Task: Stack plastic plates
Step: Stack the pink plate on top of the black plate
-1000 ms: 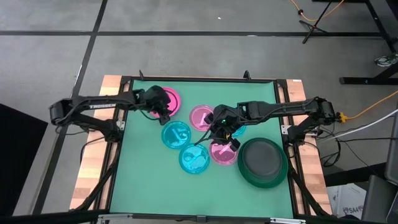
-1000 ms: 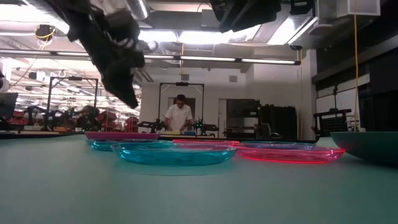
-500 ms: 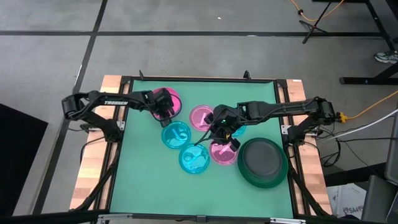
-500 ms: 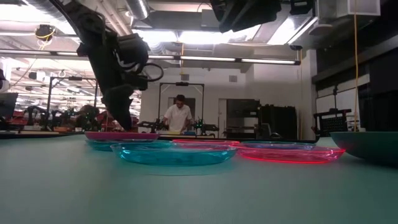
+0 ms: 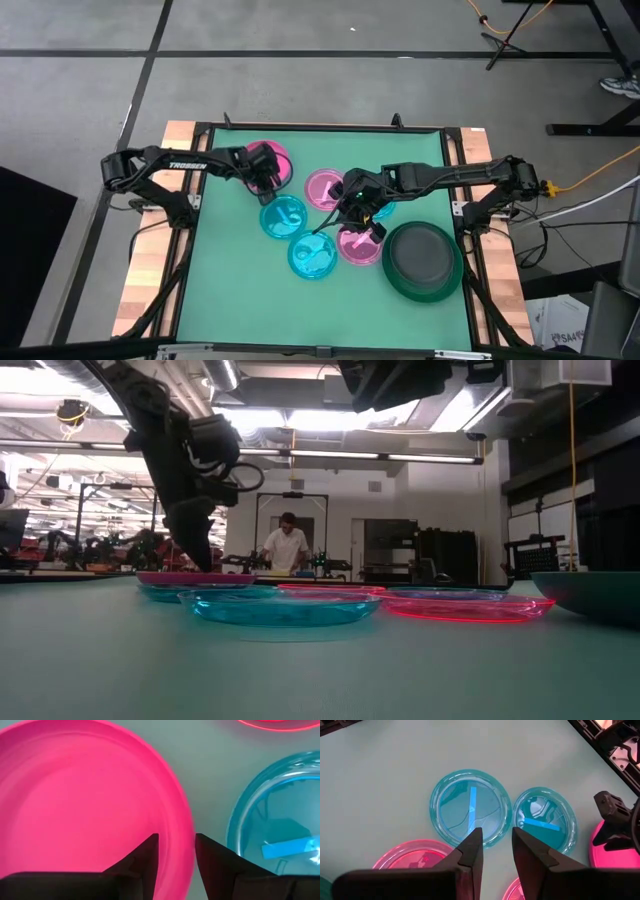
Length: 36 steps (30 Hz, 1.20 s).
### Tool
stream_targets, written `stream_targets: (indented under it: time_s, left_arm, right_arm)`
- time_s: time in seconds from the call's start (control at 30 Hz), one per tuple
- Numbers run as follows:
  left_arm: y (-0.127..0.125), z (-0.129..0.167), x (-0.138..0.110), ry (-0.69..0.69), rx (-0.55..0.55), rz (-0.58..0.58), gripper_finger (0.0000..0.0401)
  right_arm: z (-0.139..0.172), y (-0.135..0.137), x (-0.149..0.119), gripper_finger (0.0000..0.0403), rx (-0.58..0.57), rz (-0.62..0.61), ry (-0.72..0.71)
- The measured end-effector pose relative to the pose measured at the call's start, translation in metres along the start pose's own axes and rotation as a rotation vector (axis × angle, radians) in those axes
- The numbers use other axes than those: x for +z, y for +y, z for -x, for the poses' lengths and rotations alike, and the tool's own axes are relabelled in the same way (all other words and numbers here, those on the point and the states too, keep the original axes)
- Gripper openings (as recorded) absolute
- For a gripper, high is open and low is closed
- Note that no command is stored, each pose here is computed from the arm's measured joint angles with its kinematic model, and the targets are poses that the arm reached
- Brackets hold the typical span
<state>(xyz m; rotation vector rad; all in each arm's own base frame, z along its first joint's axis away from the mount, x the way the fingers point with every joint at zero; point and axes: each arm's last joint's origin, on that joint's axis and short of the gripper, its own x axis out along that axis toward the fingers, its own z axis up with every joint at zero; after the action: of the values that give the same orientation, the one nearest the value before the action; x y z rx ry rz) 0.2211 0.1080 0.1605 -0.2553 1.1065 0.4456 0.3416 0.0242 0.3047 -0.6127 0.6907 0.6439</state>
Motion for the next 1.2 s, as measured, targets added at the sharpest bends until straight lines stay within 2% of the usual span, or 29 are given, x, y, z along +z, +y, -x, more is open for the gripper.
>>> stream_targets:
  time_s: [0.43,0.53,1.0,1.2]
  left_arm:
    - [-0.007,-0.006,-0.012,0.027,0.012,-0.038,0.0121]
    - [-0.006,-0.006,-0.012,0.028,0.048,-0.039,0.0121]
    - [-0.006,-0.006,-0.012,0.030,0.044,-0.042,0.0121]
    - [-0.006,-0.019,-0.016,0.085,0.050,-0.047,0.0121]
  right_arm:
    - [0.000,0.000,0.000,0.0092,0.000,0.000,0.000]
    - [0.000,0.000,0.000,0.0092,0.000,0.000,0.000]
    - [0.000,0.000,0.000,0.0092,0.000,0.000,0.000]
    - [0.000,0.000,0.000,0.0092,0.000,0.000,0.000]
